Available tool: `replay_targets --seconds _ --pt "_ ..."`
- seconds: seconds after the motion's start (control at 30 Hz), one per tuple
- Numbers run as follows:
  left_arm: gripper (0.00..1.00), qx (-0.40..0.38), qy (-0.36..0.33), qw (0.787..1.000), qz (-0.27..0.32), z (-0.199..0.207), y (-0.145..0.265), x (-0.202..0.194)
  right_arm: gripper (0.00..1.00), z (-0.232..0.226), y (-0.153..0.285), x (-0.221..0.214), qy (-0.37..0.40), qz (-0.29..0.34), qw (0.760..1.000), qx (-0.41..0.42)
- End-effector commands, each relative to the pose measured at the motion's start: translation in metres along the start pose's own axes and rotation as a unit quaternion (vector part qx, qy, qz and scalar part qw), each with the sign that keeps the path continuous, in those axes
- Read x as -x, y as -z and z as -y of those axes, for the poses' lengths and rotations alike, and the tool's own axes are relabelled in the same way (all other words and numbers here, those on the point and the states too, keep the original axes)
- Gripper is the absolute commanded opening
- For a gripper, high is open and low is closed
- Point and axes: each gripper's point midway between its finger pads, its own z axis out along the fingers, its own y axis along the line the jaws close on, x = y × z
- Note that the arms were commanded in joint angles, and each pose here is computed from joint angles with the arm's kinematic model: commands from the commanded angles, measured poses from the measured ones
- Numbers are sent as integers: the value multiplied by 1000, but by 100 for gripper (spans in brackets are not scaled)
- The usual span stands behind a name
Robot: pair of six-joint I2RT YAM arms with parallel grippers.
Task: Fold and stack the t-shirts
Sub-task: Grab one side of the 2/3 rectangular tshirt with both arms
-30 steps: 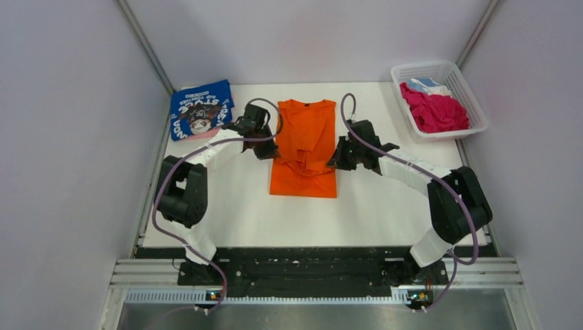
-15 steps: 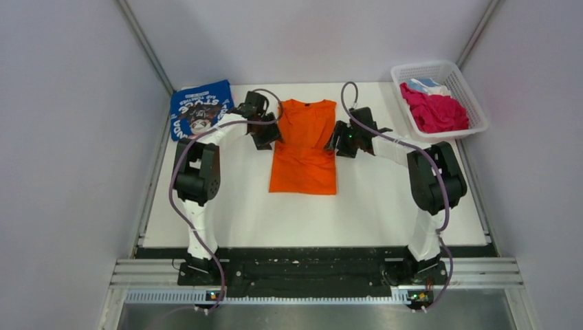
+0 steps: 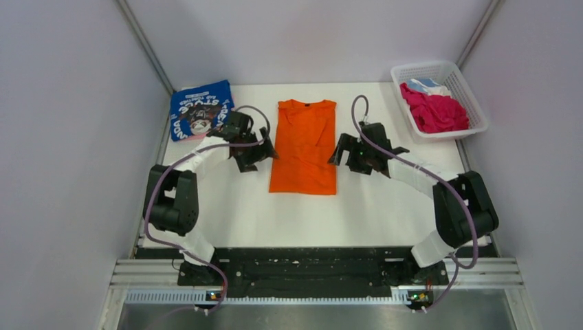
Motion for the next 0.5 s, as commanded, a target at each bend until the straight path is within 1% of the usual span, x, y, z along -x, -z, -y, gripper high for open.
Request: replay_targets --seconds 0.0,0.1,0.23,0.3,0.4,0.47 --pt "99 -20 6 999 -28 -13 5 -48 99 -7 20 -37 23 -12 1000 7" --pt "98 -16 18 998 -53 -29 -1 -76 99 -3 17 -64 11 -35 999 -5" --pt "87 -26 38 996 -72 -35 -14 -92 94 1 7 -82 -7 -43 999 -25" --pt "79 -24 45 995 -81 -37 -22 -96 88 1 3 -84 -9 -43 999 -29" --pt "65 -25 46 994 -92 -36 -28 -99 75 3 -1 -89 -9 -50 998 -38" --pt "58 -22 41 995 -94 -36 -32 -102 70 4 -1 -93 -9 -52 998 -45"
